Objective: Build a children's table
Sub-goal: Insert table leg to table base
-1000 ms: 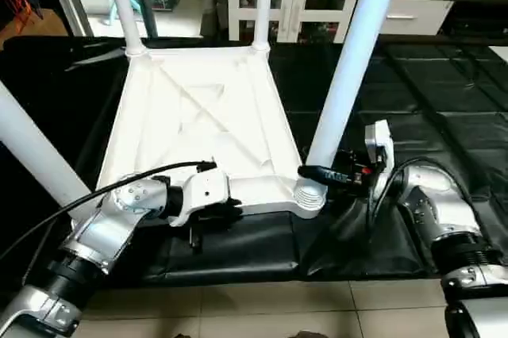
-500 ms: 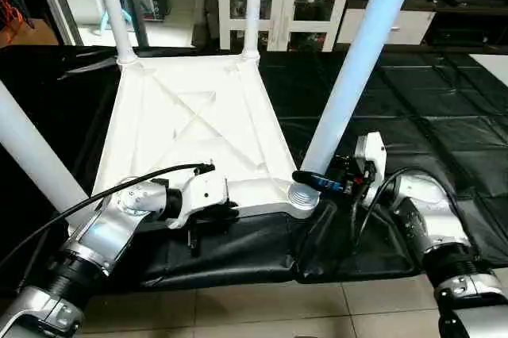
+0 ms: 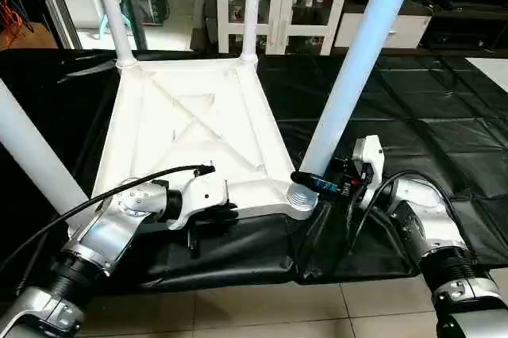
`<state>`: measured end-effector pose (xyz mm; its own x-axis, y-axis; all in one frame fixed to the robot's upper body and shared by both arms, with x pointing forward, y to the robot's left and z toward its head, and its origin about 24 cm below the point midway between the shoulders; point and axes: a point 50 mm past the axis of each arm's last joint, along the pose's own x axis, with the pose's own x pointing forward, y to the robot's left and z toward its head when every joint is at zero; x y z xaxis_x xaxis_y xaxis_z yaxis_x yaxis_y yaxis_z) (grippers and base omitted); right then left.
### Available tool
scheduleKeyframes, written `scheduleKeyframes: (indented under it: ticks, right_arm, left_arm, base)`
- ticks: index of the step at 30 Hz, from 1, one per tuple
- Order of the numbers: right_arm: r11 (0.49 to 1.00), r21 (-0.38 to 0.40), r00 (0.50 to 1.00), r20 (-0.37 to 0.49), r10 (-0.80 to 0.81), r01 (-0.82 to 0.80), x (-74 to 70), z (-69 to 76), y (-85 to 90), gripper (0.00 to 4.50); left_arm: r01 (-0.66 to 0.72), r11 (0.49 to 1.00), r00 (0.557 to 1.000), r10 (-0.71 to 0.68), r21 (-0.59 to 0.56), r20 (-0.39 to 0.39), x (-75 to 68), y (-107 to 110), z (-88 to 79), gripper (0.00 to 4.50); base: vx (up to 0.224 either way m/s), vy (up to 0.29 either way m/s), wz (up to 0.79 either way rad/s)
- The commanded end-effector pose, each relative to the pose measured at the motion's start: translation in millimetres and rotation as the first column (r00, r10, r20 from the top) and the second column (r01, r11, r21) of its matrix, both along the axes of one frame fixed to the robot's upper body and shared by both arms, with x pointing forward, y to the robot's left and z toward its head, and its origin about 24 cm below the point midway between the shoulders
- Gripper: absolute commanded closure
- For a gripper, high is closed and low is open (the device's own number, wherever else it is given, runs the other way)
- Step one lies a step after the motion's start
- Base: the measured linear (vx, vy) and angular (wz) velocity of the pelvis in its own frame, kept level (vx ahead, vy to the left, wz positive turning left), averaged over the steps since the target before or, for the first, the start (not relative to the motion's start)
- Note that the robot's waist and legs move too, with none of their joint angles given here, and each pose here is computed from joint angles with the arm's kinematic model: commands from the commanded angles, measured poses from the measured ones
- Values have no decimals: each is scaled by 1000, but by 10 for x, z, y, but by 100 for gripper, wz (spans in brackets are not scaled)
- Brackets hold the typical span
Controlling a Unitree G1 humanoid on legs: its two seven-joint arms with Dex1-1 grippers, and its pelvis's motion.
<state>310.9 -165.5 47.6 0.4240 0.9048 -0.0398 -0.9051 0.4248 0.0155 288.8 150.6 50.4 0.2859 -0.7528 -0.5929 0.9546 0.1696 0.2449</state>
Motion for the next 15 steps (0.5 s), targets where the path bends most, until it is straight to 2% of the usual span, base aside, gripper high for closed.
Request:
scheduleKeyframes:
  ticks: [1,2,7,10,11,13,14,15]
  right_arm:
    - [984,-133,961,-236,-147,118,-191,-507,-144,262]
    - [973,-135,948,-234,-217,189,-158,-521,-142,262]
    - [929,-162,904,-222,-364,334,-106,-572,-113,262]
    - [877,-221,878,-135,-460,426,-41,-575,-19,262]
    - [846,-220,851,-105,-515,485,-2,-563,20,262]
    - [841,-218,845,-103,-525,496,4,-562,26,262]
    - [824,-223,830,-95,-550,520,21,-570,66,262]
    - [792,-233,805,-57,-590,564,45,-561,69,262]
  left_arm:
    - [-10,1000,1000,10,6,-24,-29,-19,-49,450]
    - [-33,999,999,32,-21,-23,-24,-66,-28,450]
    - [-129,987,992,129,-93,-9,46,-213,45,450]
    - [-191,974,982,191,-122,-12,97,-361,98,450]
    - [-216,969,976,218,-124,2,124,-432,120,450]
    - [-220,968,975,222,-124,4,130,-445,124,450]
    - [-269,954,962,272,-132,5,168,-502,150,450]
    - [-300,943,953,304,-143,6,196,-544,169,450]
  base:
    - [0,0,0]
    - [0,0,0]
    - [0,0,0]
    - [0,0,0]
    - [0,0,0]
    - [0,0,0]
    - [0,0,0]
    - [0,0,0]
